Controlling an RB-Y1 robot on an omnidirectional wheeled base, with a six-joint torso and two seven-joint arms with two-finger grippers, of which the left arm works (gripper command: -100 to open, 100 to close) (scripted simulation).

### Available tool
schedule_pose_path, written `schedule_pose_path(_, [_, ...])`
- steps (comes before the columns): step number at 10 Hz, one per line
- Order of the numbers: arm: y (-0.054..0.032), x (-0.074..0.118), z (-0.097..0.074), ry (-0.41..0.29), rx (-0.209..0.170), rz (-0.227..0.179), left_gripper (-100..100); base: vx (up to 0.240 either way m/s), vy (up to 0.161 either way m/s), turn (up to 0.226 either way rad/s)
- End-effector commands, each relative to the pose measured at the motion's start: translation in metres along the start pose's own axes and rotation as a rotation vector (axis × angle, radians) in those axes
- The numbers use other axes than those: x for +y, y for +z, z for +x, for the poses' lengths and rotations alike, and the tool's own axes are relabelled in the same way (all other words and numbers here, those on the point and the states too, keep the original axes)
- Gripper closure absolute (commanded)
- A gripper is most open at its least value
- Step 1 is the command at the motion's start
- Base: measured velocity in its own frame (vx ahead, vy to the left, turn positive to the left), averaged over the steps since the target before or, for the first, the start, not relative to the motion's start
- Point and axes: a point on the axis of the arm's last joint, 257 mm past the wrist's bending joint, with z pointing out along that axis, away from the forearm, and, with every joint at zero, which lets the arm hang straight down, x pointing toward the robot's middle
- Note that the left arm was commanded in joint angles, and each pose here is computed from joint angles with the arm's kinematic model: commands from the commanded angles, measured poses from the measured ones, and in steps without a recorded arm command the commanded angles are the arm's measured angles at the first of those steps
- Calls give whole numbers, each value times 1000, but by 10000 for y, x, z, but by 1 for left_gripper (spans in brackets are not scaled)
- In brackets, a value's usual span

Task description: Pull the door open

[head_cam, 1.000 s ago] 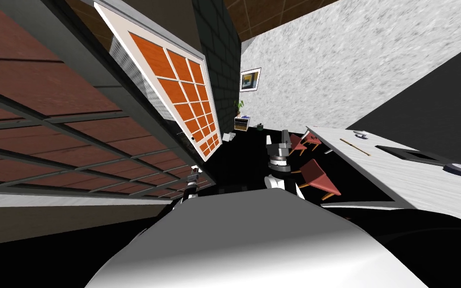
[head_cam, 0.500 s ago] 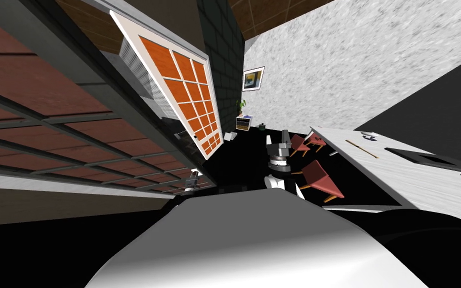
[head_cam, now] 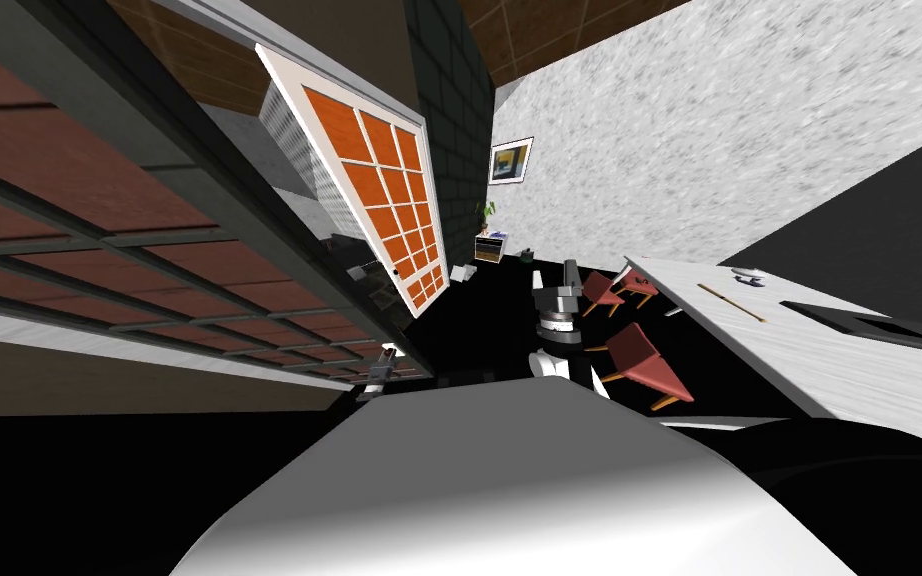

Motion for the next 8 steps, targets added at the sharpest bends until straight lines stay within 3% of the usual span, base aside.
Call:
schedule_pose_path(1, [-97,8,-11,3,4,-12,100,9,0,-2])
schedule_pose_path(4, [-327,30,-44,9,5,-38,100,20,3,-1])
schedule_pose_path(8, [-738,82,-64,14,9,-89,100,11,8,-3])
